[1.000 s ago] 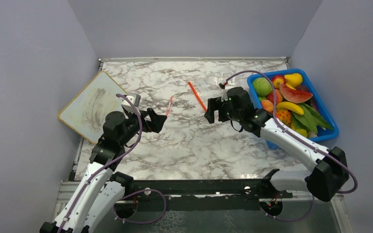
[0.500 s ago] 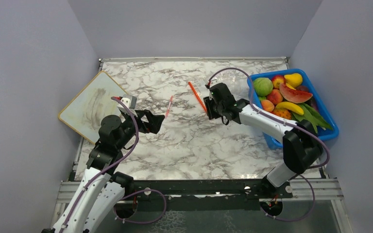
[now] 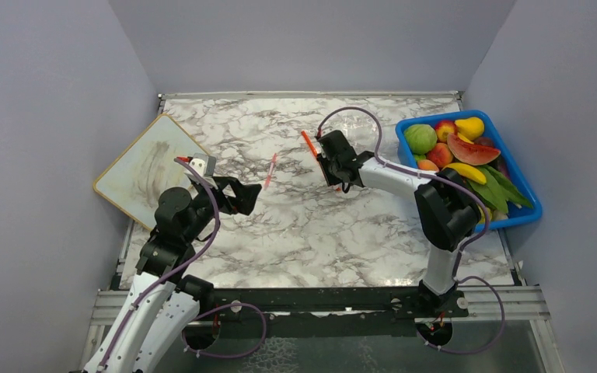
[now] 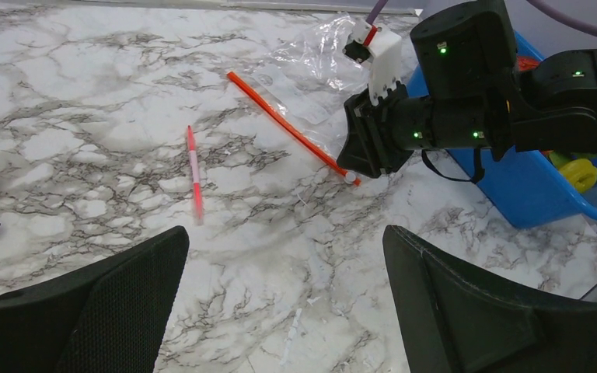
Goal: Place the food in the zip-top bag and seal the zipper
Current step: Pick up the zipper food storage bag at the center of the board.
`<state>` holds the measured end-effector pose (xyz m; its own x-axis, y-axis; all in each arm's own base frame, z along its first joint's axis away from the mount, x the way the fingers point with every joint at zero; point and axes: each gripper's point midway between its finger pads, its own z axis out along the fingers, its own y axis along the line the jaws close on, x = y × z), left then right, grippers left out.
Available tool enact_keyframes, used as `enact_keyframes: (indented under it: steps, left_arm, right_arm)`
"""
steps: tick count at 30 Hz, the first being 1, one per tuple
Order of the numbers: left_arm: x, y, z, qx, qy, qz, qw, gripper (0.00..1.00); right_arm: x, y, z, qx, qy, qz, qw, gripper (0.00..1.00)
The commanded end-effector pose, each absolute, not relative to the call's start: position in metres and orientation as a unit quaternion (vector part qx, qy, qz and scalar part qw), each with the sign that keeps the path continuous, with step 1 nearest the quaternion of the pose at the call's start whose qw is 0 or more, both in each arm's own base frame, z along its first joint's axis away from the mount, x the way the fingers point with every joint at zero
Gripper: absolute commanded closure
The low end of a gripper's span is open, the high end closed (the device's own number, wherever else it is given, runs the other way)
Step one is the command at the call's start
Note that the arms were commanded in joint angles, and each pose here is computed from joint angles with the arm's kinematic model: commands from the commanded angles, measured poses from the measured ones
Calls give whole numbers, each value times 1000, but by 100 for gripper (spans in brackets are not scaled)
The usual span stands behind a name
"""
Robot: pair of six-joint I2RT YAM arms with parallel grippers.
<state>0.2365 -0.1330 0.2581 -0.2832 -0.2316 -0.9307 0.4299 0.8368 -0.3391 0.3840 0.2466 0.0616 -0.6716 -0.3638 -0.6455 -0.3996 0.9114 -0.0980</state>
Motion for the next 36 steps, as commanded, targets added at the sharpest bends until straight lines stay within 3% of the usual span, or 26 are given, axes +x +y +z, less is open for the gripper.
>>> enact_keyframes:
  steps: [1, 13, 24, 36]
  left_arm:
    - [236, -130, 260, 67, 746, -273, 604, 0]
    - [236, -129, 261, 67, 744, -272, 607, 0]
    - [237, -127, 261, 65, 745, -265, 608, 0]
    - [241, -125, 251, 56, 760, -255, 596, 3]
  right_arm:
    - [401, 248, 57, -211, 906, 10, 366, 73]
    - [401, 241, 25, -224, 912, -17, 342, 76]
    - [393, 242, 28, -225, 914, -3, 338, 99]
    - [354, 254, 62, -213, 908, 104, 347, 99]
